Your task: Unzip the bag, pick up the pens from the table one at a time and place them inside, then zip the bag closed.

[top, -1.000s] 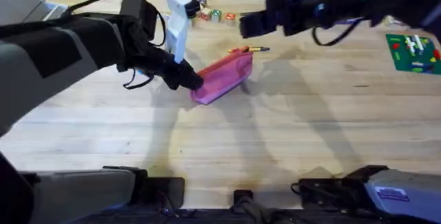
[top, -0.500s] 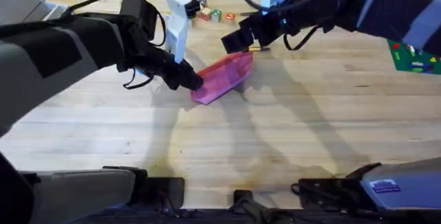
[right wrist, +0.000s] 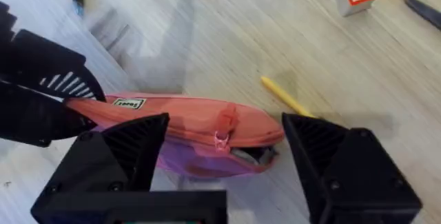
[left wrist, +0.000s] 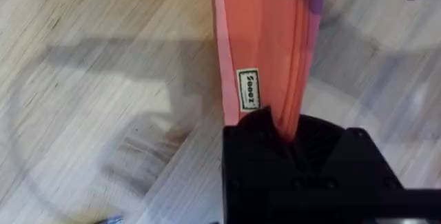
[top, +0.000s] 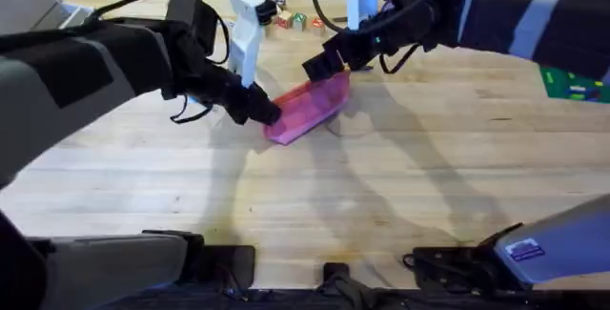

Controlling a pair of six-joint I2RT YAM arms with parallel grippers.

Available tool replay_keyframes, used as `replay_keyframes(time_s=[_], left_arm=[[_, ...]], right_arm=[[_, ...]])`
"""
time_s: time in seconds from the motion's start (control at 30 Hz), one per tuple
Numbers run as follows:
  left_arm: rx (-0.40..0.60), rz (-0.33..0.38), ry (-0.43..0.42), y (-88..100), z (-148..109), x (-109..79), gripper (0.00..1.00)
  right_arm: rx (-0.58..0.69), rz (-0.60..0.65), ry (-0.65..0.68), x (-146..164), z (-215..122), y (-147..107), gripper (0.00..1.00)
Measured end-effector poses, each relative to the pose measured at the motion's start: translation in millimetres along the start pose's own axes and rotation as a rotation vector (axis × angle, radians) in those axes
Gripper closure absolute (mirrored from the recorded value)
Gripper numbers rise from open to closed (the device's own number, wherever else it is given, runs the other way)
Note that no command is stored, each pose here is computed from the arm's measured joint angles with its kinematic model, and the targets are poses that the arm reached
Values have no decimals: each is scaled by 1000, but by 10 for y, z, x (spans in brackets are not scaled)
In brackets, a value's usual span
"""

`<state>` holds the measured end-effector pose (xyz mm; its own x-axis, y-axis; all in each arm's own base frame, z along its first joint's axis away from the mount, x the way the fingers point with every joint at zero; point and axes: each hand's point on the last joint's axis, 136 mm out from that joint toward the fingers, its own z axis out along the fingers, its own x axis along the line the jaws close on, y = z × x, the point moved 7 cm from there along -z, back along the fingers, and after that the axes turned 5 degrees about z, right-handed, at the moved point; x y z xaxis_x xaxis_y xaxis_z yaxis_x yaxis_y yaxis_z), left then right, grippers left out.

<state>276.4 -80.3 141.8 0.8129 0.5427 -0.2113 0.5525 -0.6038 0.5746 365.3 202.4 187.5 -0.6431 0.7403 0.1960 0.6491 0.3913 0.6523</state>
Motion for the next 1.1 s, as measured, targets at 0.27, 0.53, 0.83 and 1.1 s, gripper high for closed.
replay_keyframes(time_s=[0.27,0.53,0.83,1.1], left_arm=[[0,0,0,0,0,0,957],[0,0,0,0,-1,0,957],[-2,0,-2,2,0,-2,957],[-2,0,-2,3,-1,-2,956]], right_arm=[[15,2,2,-22,79,-36,54],[43,13,5,-44,157,-97,123],[84,29,24,-2,156,-166,499],[87,26,33,18,159,-170,774]])
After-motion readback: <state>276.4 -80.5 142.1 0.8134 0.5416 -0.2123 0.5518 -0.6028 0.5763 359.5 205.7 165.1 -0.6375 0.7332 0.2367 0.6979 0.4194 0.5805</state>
